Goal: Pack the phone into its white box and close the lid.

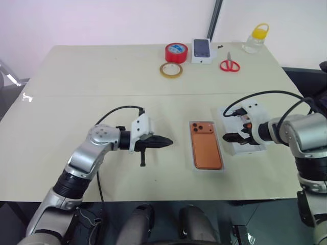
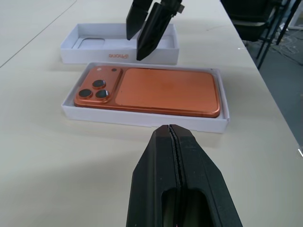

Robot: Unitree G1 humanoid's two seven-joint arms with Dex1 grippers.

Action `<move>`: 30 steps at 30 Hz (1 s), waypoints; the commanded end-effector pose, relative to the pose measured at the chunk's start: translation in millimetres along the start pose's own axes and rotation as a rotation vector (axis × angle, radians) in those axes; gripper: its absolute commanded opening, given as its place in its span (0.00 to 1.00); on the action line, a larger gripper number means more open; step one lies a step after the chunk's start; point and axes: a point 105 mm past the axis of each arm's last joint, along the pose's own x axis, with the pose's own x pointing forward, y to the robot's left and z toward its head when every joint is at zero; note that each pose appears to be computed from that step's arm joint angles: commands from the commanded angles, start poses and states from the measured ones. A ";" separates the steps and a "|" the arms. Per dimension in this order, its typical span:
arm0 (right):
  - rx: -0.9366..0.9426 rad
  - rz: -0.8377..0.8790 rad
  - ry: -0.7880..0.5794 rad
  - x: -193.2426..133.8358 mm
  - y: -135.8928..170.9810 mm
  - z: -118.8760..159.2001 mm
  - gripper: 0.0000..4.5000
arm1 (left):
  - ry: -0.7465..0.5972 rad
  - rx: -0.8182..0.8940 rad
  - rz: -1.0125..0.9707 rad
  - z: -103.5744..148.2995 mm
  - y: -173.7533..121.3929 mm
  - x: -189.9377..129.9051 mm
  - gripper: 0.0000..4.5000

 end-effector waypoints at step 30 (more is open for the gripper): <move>0.526 1.028 -0.440 -52.3 165.4 81.7 0.01 | -0.129 -0.019 0.482 12.5 84.3 -63.9 0.00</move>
